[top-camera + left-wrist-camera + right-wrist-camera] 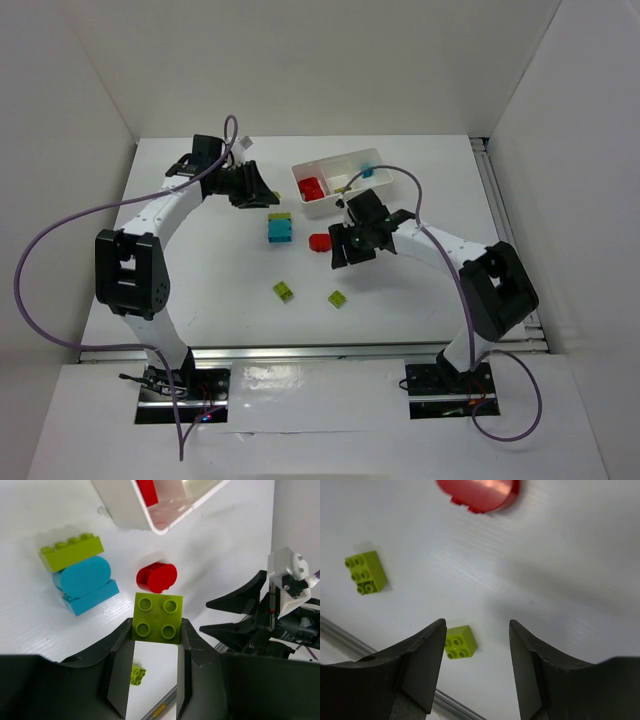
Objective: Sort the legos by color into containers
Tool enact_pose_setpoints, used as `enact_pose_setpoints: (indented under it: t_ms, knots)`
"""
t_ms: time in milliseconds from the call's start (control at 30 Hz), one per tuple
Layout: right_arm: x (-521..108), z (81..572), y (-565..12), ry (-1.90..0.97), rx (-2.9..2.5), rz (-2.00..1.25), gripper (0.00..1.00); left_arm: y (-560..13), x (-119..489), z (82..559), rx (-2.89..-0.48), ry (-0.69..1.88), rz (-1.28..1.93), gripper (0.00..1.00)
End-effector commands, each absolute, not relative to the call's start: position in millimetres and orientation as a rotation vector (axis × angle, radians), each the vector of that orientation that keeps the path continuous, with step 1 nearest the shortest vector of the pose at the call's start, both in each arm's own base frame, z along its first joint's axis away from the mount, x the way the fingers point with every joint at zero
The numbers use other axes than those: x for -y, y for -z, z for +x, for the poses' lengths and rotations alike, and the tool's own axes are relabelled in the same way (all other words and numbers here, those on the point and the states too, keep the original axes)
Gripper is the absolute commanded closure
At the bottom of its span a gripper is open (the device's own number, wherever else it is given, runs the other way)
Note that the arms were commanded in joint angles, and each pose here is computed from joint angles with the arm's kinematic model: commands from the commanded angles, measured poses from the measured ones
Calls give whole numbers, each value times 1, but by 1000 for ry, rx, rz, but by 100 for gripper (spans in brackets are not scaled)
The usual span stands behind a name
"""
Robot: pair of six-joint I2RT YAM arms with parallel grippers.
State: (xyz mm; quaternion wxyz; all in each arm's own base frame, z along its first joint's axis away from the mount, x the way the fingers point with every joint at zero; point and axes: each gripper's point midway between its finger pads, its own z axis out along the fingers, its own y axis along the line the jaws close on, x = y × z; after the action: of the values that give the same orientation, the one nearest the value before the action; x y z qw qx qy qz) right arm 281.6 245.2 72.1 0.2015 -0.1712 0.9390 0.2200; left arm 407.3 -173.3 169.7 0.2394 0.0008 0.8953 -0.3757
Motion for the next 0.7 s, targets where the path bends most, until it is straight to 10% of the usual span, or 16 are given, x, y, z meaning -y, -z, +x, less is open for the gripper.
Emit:
enact_pose_setpoints:
  t_ms: [0,667]
  knots:
    - [-219,316,-115,-423,-2468,-238,40,-209,182,417,-2351,1037,65,100]
    - [-118,371,-177,-201,-2202,279,51,-220,304,513,-2262,1140,175,100]
